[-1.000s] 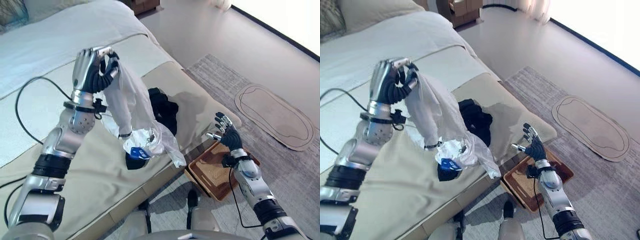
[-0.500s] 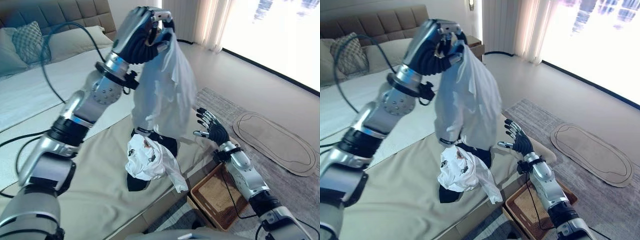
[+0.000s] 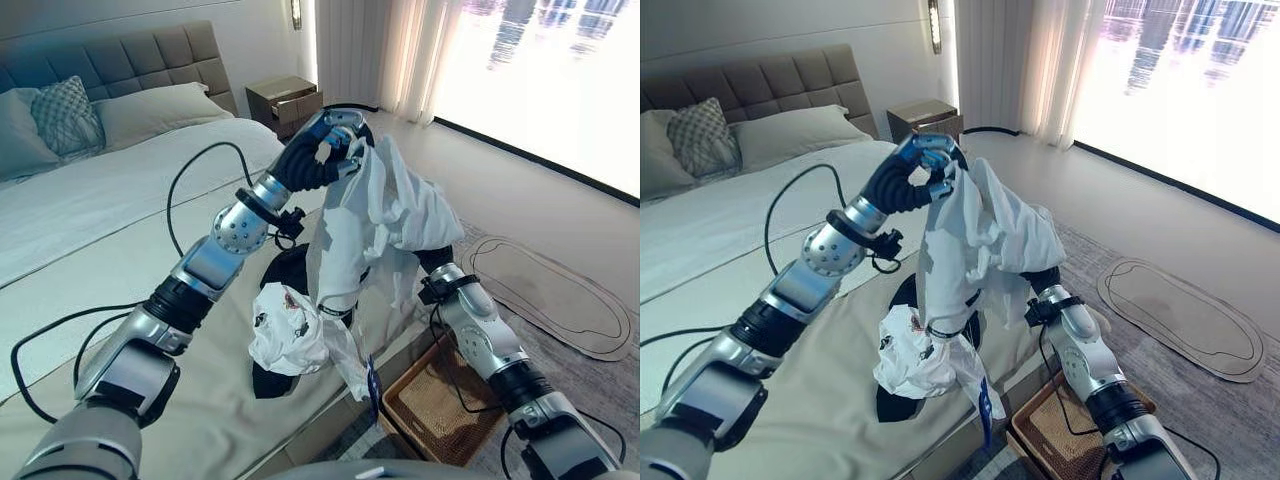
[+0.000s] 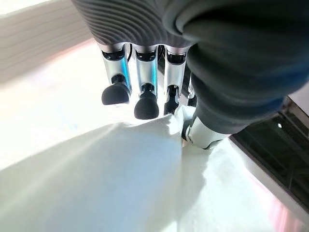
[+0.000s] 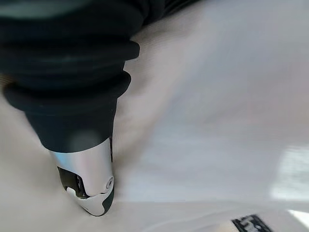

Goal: Pick up clothes into the bucket

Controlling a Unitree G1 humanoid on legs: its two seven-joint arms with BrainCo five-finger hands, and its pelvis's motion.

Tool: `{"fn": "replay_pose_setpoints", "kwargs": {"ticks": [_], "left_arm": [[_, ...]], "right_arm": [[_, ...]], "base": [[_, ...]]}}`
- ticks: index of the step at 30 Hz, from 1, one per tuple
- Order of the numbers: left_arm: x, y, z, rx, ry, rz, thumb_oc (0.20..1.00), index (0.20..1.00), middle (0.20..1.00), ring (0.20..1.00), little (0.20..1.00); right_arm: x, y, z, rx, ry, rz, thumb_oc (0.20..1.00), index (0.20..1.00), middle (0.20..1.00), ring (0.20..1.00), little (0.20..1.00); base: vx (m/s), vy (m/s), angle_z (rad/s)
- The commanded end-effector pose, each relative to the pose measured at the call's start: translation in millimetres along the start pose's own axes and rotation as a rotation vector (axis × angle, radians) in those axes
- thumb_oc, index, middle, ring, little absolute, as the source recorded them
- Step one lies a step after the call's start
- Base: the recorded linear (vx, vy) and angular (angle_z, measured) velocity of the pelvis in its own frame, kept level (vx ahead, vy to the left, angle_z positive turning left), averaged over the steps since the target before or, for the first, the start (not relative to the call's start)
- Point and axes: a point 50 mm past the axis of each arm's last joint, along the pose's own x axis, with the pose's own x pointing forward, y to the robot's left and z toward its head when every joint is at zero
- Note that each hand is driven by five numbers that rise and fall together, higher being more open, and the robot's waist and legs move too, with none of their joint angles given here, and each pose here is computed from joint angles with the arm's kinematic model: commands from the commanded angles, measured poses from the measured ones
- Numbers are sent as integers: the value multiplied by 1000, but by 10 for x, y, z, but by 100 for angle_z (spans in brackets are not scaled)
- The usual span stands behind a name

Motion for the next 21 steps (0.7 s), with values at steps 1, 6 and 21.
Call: {"fn": "replay_pose_setpoints", "kwargs": {"ticks": [1,6,21], "left_arm": [[-8,248,0,6,-17,89,200,200,200,200,200],[-72,257,-39,24,8,93,200,200,200,200,200],[-78,174,21,-102,-58,137,200,200,200,200,200]], "right_arm": [[162,132,389,207,-250,30,1000,1000,1000,1000,1000],[133,133,425,243,-262,55,1000,1000,1000,1000,1000],[266,263,191,284,-171,125,200,200,200,200,200]], "base": [[0,0,0],[-2,-6,-6],[0,0,0]]}}
